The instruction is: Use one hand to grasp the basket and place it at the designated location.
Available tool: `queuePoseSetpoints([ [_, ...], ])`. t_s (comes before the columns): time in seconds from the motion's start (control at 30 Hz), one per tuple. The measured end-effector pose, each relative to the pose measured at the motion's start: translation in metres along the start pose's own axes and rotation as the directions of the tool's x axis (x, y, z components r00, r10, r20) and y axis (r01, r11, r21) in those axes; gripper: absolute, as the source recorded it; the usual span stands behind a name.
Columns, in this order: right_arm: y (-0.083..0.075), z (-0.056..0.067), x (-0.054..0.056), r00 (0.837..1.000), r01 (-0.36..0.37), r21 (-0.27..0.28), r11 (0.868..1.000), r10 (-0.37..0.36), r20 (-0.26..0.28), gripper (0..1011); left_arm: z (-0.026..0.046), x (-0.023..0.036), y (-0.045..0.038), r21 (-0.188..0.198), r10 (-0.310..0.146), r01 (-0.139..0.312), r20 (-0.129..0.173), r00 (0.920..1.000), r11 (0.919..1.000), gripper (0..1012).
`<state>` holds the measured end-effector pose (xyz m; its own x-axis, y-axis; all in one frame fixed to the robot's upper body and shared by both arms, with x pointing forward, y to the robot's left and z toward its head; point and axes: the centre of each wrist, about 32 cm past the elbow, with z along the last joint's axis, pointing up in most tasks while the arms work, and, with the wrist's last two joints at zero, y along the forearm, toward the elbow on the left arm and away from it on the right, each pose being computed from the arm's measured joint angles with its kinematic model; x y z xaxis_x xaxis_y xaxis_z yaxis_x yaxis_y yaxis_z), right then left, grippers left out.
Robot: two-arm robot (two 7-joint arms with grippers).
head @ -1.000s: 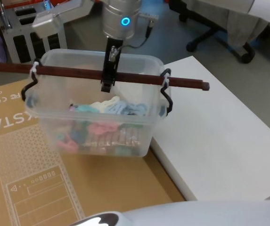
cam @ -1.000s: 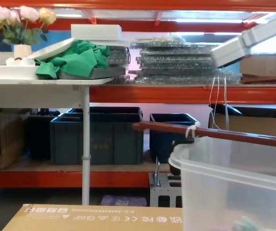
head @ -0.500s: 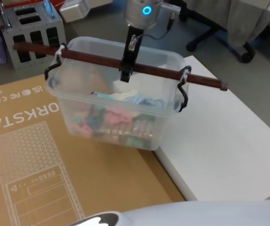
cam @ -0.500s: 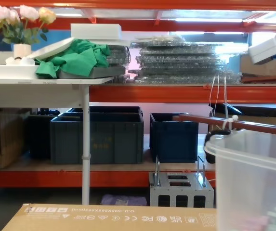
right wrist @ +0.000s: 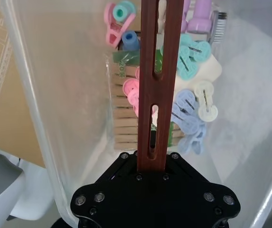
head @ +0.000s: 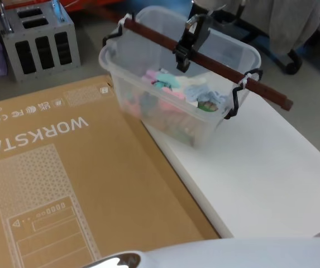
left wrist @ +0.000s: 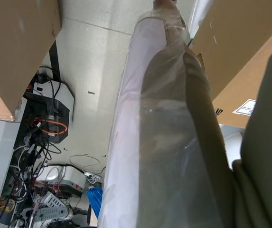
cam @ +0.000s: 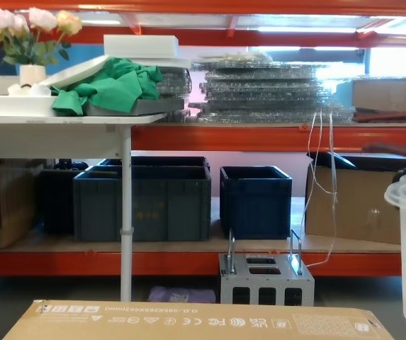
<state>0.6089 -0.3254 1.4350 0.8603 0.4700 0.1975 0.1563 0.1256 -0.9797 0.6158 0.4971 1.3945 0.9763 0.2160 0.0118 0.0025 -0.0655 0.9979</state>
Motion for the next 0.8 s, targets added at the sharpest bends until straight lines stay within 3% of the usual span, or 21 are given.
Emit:
queuePoseSetpoints([
  [0.3, -0.002, -0.019, -0.009, 0.994, 0.003, -0.015, 1.000, -0.004, -0.108, 4, 0.0002, 0.0000, 0.0000, 0.000, 0.000, 0.000, 0.001, 1.0000, 1.0000, 0],
  [0.63, 0.003, -0.048, -0.020, 0.969, -0.014, -0.030, 0.999, 0.006, -0.247, 4, 0.0001, 0.0000, 0.0000, 0.000, 0.000, 0.000, 0.000, 1.0000, 1.0000, 0],
  [0.8, 0.006, -0.057, -0.023, 0.960, -0.023, -0.034, 0.999, 0.012, -0.281, 4, 0.0002, 0.0000, 0.0000, 0.000, 0.000, 0.000, 0.001, 1.0000, 1.0000, 0],
])
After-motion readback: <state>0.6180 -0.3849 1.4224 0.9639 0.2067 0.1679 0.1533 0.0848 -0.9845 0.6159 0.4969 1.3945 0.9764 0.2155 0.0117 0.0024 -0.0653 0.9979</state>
